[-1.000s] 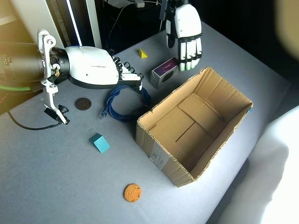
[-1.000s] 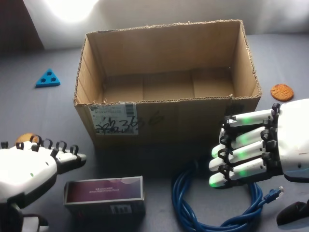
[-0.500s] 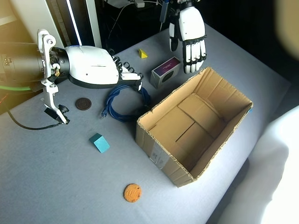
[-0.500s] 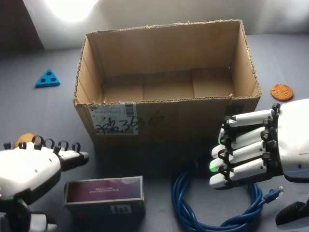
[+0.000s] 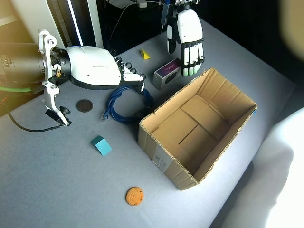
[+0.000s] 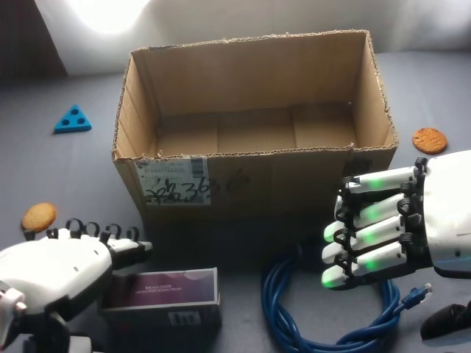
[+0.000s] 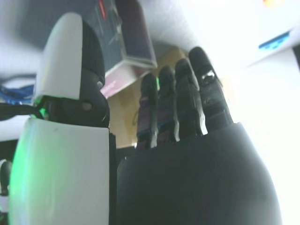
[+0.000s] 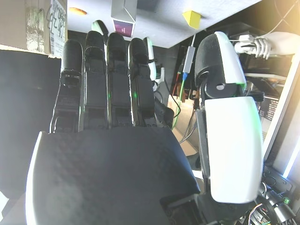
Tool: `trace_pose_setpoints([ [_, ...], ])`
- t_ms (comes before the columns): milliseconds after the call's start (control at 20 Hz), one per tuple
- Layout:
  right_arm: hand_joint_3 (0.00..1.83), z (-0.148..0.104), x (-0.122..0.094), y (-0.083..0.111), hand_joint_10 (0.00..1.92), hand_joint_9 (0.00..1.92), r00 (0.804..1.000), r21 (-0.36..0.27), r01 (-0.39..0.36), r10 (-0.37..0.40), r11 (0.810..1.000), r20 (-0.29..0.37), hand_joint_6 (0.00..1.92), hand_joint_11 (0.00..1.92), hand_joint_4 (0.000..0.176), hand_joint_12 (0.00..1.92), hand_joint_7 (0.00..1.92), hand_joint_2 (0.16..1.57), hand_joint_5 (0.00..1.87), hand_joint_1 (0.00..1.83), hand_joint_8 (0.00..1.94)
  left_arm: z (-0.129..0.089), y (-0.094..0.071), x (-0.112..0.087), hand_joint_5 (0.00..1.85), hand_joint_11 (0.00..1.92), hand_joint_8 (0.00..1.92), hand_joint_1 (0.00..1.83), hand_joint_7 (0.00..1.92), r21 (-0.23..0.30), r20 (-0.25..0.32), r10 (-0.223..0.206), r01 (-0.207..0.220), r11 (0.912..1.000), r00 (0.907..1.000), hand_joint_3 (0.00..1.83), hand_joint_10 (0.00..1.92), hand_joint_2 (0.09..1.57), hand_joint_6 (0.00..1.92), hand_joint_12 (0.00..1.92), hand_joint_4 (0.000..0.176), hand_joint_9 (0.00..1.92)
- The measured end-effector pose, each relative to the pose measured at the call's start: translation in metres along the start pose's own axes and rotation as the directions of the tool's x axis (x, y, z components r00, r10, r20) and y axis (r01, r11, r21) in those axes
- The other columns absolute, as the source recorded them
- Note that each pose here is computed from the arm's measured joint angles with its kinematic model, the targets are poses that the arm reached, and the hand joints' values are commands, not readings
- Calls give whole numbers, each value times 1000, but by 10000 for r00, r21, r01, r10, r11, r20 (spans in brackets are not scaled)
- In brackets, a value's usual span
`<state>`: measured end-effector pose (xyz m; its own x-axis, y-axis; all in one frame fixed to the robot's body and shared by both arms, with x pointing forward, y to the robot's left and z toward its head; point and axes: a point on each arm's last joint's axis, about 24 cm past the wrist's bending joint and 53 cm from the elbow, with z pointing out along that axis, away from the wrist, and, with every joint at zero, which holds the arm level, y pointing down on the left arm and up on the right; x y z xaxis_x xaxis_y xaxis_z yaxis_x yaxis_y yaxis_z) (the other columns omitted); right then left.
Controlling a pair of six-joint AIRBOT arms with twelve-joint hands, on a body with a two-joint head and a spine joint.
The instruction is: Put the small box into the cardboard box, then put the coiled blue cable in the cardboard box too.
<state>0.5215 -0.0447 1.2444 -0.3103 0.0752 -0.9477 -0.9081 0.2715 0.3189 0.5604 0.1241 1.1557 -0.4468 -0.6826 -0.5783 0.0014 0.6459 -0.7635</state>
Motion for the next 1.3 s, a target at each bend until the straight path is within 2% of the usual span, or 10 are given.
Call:
trace_pose_setpoints([
  [150, 0, 0, 0, 1, 4, 445, 10000, -63, 5, -5, 10000, 16, 0, 0, 0, 1043, 487, 1119, 511, 694, 2, 3, -9, 1, 227, 0, 3, 1455, 192, 191, 59, -209, 208, 9996, 9998, 4, 4, 1064, 2, 576, 0, 150],
  [200, 0, 0, -1, 2, 10, 467, 10000, -90, 8, -8, 10000, 20, 5, 0, 0, 1079, 510, 1107, 528, 712, 8, 4, -9, 1, 237, 0, 6, 1467, 209, 159, 119, -350, 348, 9993, 9993, 0, 10, 1055, 4, 623, 0, 174],
  [550, 3, 0, 0, 4, 2, 457, 10000, -145, 94, -94, 9999, 26, 0, 0, 0, 1047, 492, 1132, 510, 688, 0, 8, -11, 4, 247, 0, 6, 1443, 219, 28, 265, -1039, 1039, 9946, 9942, 0, 9, 1058, 8, 624, 0, 186],
  [600, 14, 0, 0, 4, 5, 465, 10000, -145, 96, -96, 9998, 26, 1, 0, 0, 1054, 497, 1158, 511, 610, 2, 8, -11, 4, 259, 0, 5, 1441, 222, 33, 262, -1042, 1042, 9946, 9942, 0, 4, 1060, 9, 639, 0, 179],
  [700, 13, 0, 0, 5, 3, 463, 9999, -163, 101, -100, 9998, 26, 0, 0, 0, 1061, 493, 1166, 506, 610, 1, 8, -12, 6, 272, 0, 4, 1436, 242, 38, 295, -1090, 1090, 9940, 9936, 0, 5, 1038, 5, 664, 0, 196],
  [950, 0, 0, 0, 4, 7, 465, 9999, -156, 103, -102, 9998, 27, 4, 0, 0, 1043, 497, 1115, 514, 732, 7, 10, -16, 15, 306, 0, 3, 1431, 264, 88, 157, -1134, 1132, 9935, 9934, 1, 1, 1036, 4, 677, 0, 205],
  [1200, 1, 0, 0, 4, 4, 451, 9999, -152, 108, -107, 9998, 28, 3, 0, 0, 1018, 479, 1129, 498, 671, 3, 12, -20, 28, 253, 0, 0, 1441, 241, 150, -95, -1170, 1172, 9930, 9931, 11, 2, 1073, 0, 600, 0, 193],
  [1300, 0, 0, 0, 5, 9, 469, 9999, -159, 110, -110, 9998, 28, 8, 0, 0, 1065, 498, 1123, 519, 698, 6, 13, -19, 26, 282, 0, 4, 1438, 263, 154, -26, -1148, 1148, 9933, 9934, 4, 5, 1065, 7, 663, 0, 210],
])
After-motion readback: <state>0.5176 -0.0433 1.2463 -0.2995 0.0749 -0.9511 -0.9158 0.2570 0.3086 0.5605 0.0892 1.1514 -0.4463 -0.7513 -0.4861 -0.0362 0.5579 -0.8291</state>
